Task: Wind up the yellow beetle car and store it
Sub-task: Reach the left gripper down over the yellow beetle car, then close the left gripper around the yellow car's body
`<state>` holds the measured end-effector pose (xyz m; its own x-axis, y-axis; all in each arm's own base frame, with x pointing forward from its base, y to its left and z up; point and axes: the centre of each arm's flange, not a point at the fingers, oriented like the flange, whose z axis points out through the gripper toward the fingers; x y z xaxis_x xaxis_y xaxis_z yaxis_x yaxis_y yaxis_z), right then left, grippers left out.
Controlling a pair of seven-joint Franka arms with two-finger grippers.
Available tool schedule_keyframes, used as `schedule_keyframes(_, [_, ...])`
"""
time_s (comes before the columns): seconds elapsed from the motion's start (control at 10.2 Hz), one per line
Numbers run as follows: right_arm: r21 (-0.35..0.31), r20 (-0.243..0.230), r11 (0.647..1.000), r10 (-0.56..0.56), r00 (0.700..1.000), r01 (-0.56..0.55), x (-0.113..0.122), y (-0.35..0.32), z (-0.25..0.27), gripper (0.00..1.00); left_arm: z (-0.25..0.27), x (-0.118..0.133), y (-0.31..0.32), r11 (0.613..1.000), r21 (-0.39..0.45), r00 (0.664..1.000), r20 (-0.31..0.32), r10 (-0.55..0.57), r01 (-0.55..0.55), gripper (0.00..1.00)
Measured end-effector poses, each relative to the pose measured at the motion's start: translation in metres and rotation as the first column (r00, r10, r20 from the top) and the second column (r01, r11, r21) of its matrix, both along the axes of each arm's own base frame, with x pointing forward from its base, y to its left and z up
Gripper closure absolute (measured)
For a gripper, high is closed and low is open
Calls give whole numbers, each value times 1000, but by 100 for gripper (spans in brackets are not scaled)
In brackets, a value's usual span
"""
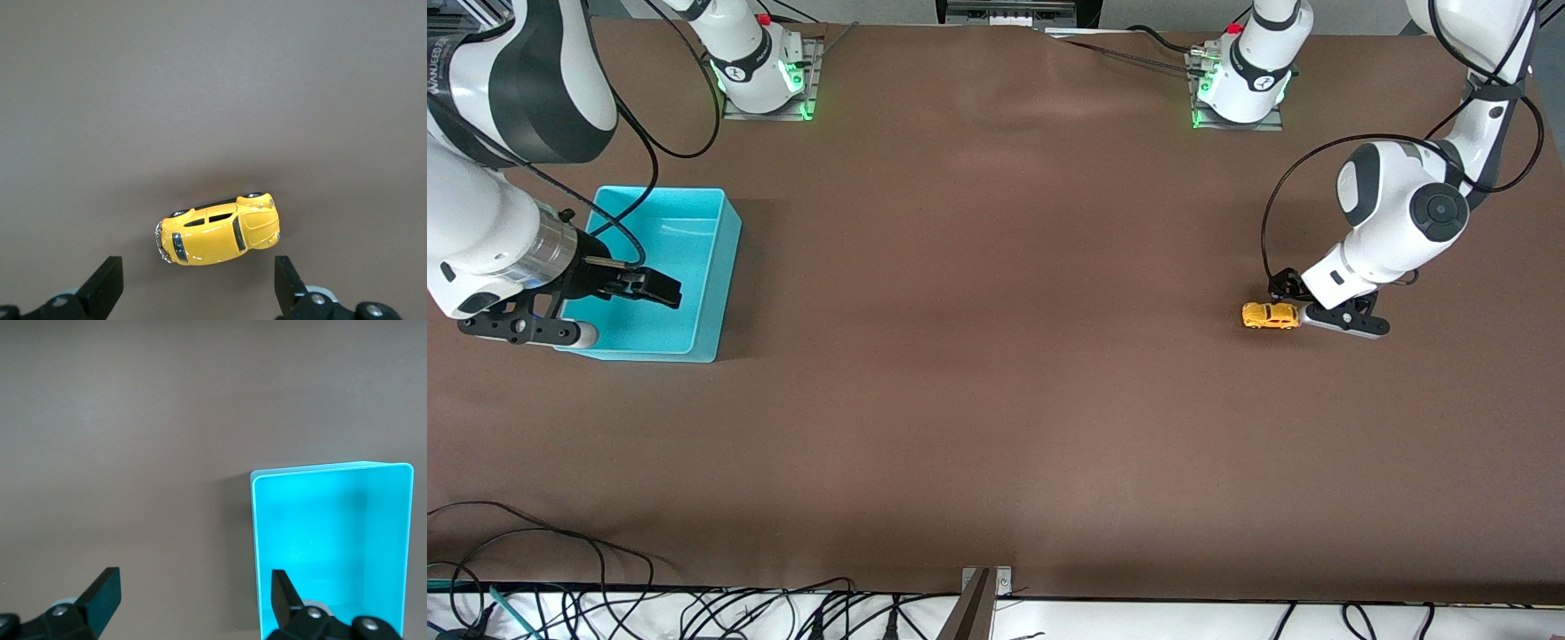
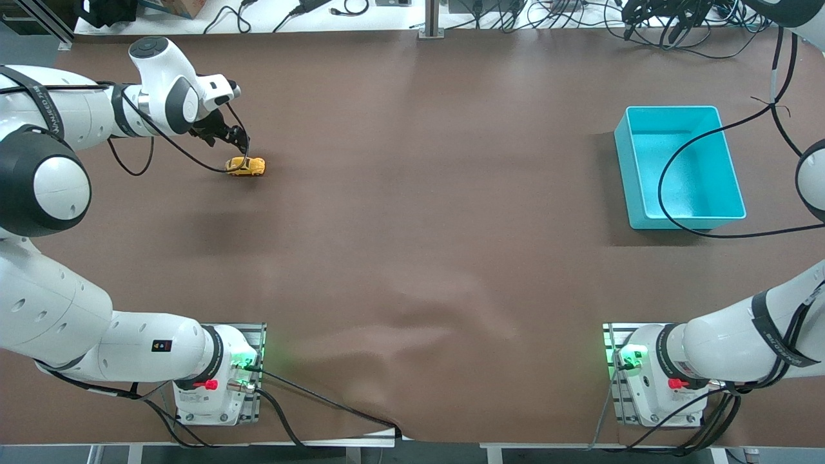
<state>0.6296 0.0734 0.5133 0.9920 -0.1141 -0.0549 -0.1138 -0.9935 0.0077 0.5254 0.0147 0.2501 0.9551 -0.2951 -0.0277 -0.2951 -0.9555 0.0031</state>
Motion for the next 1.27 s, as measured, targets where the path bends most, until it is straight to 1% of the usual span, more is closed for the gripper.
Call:
schedule_keyframes(0.1, [0, 0, 1000, 0, 1000, 0, 0, 0, 0, 0, -4, -1, 0, 996, -2, 996, -8, -87, 87, 0])
schedule_keyframes(0.2, [0, 0, 1000, 0, 1000, 0, 0, 0, 0, 0, -8, -1, 0, 977, -7, 977, -14, -215, 215, 0])
schedule_keyframes(0.29, [0, 0, 1000, 0, 1000, 0, 0, 0, 0, 0, -10, -1, 0, 935, -14, 935, -17, -354, 354, 0])
schedule_keyframes(0.39, [1, 0, 1000, 0, 1000, 0, 0, 0, 0, 0, -13, -2, 0, 883, -22, 883, -20, -469, 469, 0])
schedule_keyframes(0.49, [4, 0, 1000, -1, 1000, 1, 0, 0, 0, 0, -17, -3, 0, 836, -30, 836, -26, -548, 547, 0])
schedule_keyframes(0.59, [6, -1, 1000, -1, 1000, 1, 0, 1, 0, 0, -22, -4, 0, 783, -40, 783, -32, -622, 621, 0])
schedule_keyframes(0.68, [6, -1, 1000, -1, 1000, 1, 0, 1, 0, 0, -26, -4, 0, 719, -47, 718, -30, -695, 694, 0])
schedule_keyframes(0.78, [6, -1, 1000, -1, 1000, 1, 0, 1, 0, 0, -30, -4, 0, 647, -50, 647, -25, -762, 761, 0])
schedule_keyframes(0.88, [7, -1, 1000, -1, 1000, 1, 0, 1, 0, 0, -35, -4, 0, 565, -60, 565, -24, -825, 823, 0])
schedule_keyframes(0.98, [7, -1, 1000, -1, 1000, 1, 0, 1, 0, 0, -40, -5, 0, 489, -68, 489, -21, -872, 869, 0])
schedule_keyframes(1.07, [7, -1, 1000, -1, 1000, 1, 0, 1, 0, 0, -47, -5, 0, 422, -69, 422, -16, -906, 904, 0])
schedule_keyframes(1.17, [7, -1, 1000, -1, 1000, 1, 0, 1, 0, 0, -55, -4, 0, 376, -61, 376, -9, -927, 925, 0])
schedule_keyframes(1.27, [7, -1, 1000, -1, 1000, 1, 0, 1, 0, 0, -61, -3, 0, 350, -53, 350, -5, -937, 935, 0])
